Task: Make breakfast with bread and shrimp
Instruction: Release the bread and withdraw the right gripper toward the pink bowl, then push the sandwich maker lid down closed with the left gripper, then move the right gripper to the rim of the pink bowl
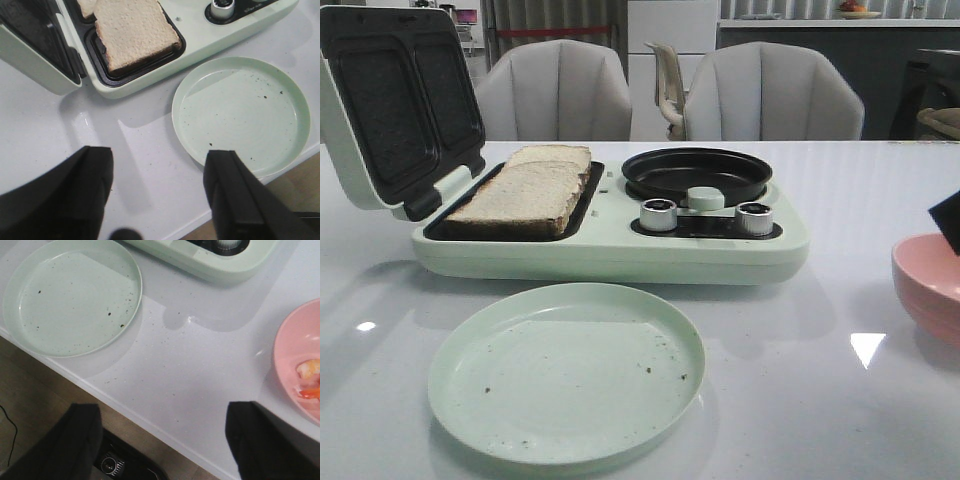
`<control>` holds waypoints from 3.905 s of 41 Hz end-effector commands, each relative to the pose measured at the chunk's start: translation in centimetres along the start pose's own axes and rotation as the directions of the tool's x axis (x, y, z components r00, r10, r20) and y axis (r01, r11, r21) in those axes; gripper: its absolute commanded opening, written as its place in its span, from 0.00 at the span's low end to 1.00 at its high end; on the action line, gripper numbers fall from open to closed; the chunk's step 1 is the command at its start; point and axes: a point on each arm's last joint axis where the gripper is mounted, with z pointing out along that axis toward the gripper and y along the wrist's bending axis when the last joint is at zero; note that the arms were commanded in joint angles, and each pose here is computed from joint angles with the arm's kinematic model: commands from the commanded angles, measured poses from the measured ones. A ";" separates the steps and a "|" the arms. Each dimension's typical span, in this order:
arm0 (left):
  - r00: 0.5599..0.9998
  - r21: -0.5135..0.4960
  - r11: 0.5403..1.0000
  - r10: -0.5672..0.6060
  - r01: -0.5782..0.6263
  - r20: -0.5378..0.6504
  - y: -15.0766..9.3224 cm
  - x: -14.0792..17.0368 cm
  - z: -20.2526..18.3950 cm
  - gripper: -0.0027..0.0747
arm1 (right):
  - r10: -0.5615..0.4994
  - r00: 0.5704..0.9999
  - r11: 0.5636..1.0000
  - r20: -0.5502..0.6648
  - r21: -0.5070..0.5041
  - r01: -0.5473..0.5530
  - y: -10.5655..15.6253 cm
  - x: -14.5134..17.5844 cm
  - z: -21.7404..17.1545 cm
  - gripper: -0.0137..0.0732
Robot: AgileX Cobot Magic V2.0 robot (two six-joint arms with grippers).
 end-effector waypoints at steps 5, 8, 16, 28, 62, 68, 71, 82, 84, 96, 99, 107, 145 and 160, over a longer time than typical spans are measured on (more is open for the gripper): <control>0.997 -0.083 0.995 0.061 -0.057 0.042 0.8 -1.7 -0.7 0.63 | 0.000 0.995 1.000 0.104 0.006 0.000 0.0 -1.4 -0.7 0.86; 0.999 -0.127 0.991 0.039 -0.042 -0.031 1.4 -2.3 -0.5 0.63 | 0.000 0.994 1.000 0.105 0.006 0.000 0.0 -1.4 -0.7 0.86; 0.972 -0.317 0.948 -0.058 -0.019 -0.229 4.7 -3.7 1.9 0.63 | 0.000 0.995 1.000 0.104 0.006 0.000 0.0 -1.4 -0.7 0.86; 0.926 -0.382 0.897 -0.316 0.221 -0.207 13.2 -4.5 3.8 0.62 | 0.000 0.995 1.000 0.104 0.006 0.000 0.0 -1.4 -0.7 0.86; 0.742 -0.060 0.741 -0.670 0.669 0.006 25.3 -8.6 13.8 0.16 | 0.000 0.994 1.000 0.105 0.006 0.000 0.0 -1.4 -0.7 0.86; 0.718 0.041 0.718 -0.696 0.695 0.024 25.0 -9.4 14.1 0.16 | 0.000 0.994 1.000 0.105 0.006 0.000 0.0 -1.4 -0.7 0.86; 0.719 0.117 0.717 -0.695 0.688 0.030 24.5 -9.9 14.1 0.16 | 0.000 0.994 1.000 0.105 0.006 0.000 0.0 -1.4 -0.7 0.86; 0.731 0.250 0.710 -0.682 0.659 0.011 22.9 -10.9 14.2 0.16 | 0.000 0.994 1.000 0.105 0.006 0.000 0.0 -1.4 -0.7 0.86; 0.744 0.262 0.718 -0.668 0.645 -0.001 22.3 -11.2 14.4 0.16 | 0.000 0.994 1.000 0.105 0.006 0.000 0.0 -1.4 -0.7 0.86; 0.837 0.317 0.789 -0.545 0.527 -0.035 18.1 -12.9 15.5 0.16 | 0.000 0.994 1.000 0.105 0.006 0.000 0.0 -1.4 -0.7 0.86; 0.867 0.309 0.819 -0.496 0.483 -0.042 16.9 -13.3 15.4 0.16 | 0.000 0.994 1.000 0.105 0.006 0.000 0.0 -1.4 -0.7 0.86; 0.916 0.290 0.875 -0.401 0.389 -0.019 13.7 -13.8 14.2 0.16 | 0.000 0.994 1.000 0.105 0.006 0.000 0.0 -1.4 -0.7 0.86; 0.997 0.115 0.991 -0.072 0.075 -0.028 2.3 -4.2 2.5 0.17 | 0.000 0.994 1.000 0.105 0.006 0.000 0.0 -1.4 -0.7 0.86; 0.994 0.059 0.994 -0.100 0.097 0.053 2.5 -1.9 -1.0 0.16 | 0.000 0.994 1.000 0.105 0.006 -0.001 0.0 -1.4 -0.7 0.86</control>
